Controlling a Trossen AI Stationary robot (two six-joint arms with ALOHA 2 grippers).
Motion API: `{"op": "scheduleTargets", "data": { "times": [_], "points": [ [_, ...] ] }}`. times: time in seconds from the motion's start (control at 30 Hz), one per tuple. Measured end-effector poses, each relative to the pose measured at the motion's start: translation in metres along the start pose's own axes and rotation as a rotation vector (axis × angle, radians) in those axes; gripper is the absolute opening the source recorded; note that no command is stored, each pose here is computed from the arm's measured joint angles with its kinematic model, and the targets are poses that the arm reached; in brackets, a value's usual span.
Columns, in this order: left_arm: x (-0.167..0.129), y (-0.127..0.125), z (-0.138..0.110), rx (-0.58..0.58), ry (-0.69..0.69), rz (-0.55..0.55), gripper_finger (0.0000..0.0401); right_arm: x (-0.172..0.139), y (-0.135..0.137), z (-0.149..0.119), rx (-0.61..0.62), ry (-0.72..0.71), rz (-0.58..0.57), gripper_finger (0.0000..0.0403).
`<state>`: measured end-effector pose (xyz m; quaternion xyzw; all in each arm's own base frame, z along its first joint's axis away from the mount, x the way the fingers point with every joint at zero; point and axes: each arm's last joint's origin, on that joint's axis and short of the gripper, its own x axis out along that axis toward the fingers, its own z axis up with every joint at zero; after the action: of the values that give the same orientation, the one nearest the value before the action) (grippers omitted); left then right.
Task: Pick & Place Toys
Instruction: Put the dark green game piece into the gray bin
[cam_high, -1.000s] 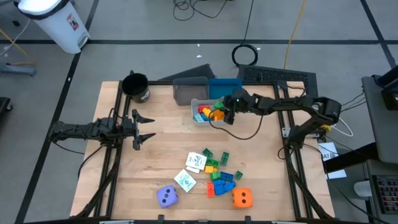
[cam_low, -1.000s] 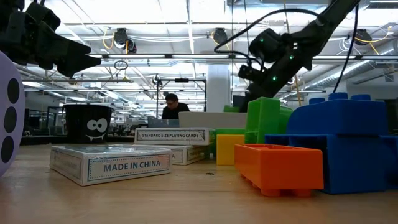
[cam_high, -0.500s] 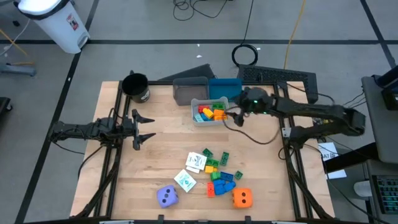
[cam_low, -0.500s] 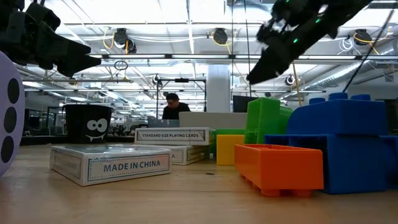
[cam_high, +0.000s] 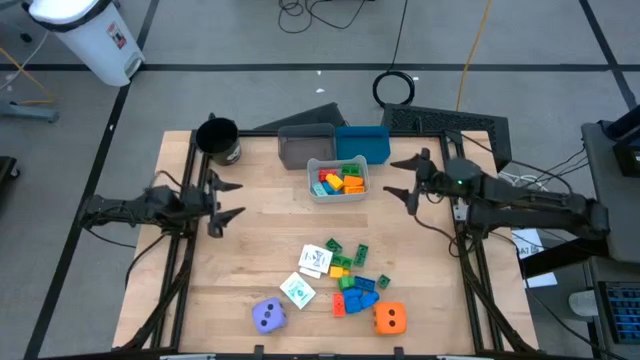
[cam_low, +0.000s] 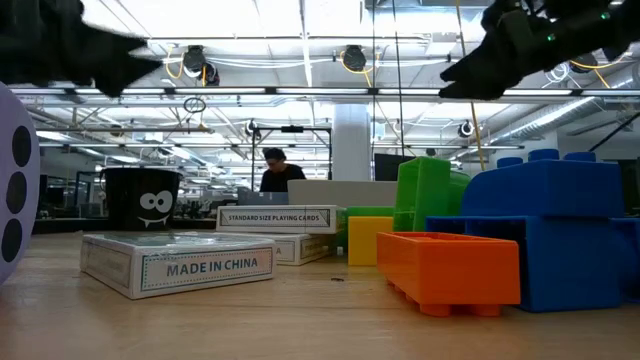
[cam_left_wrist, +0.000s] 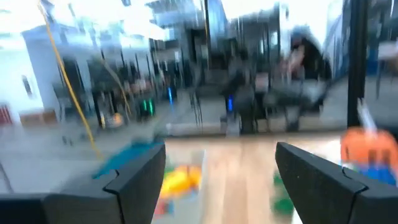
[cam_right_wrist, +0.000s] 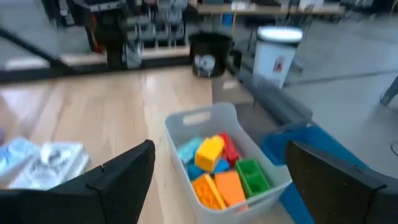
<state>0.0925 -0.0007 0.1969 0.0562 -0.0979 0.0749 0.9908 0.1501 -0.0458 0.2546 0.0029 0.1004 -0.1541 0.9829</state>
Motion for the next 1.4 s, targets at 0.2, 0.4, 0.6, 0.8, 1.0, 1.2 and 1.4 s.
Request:
{"op": "scheduleTargets", "data": {
  "times": [0.2, 0.4, 0.6, 0.8, 1.0, 1.2, 1.4],
  "points": [
    [-0.001, 0.002, 0.016, -0.250, -0.165, -0.021, 0.0310, 0.002, 0.001, -0.024, -0.045, -0.131, -0.006, 0.0345],
    [-0.002, 0.003, 0.018, -0.360, -0.187, 0.000, 0.0310, 0.008, 0.001, -0.035, -0.067, -0.146, 0.003, 0.0345],
    [0.001, 0.009, 0.011, -0.349, -0.125, 0.276, 0.0310, 0.015, 0.002, -0.042, -0.047, -0.087, 0.022, 0.0345],
    [0.017, 0.004, -0.003, -0.507, -0.014, 0.292, 0.0310, 0.021, 0.002, -0.044, -0.042, -0.077, 0.022, 0.0345],
    [0.056, -0.008, -0.017, -0.589, 0.203, 0.270, 0.0310, 0.025, 0.002, -0.041, -0.004, -0.119, 0.022, 0.0345],
    [0.130, -0.030, -0.016, -0.444, 0.425, 0.077, 0.0310, 0.029, 0.002, -0.042, 0.030, -0.126, 0.023, 0.0345],
    [0.211, -0.056, -0.027, -0.351, 0.528, -0.114, 0.0310, 0.032, 0.002, -0.043, 0.094, -0.116, 0.029, 0.0345]
  ]
}}
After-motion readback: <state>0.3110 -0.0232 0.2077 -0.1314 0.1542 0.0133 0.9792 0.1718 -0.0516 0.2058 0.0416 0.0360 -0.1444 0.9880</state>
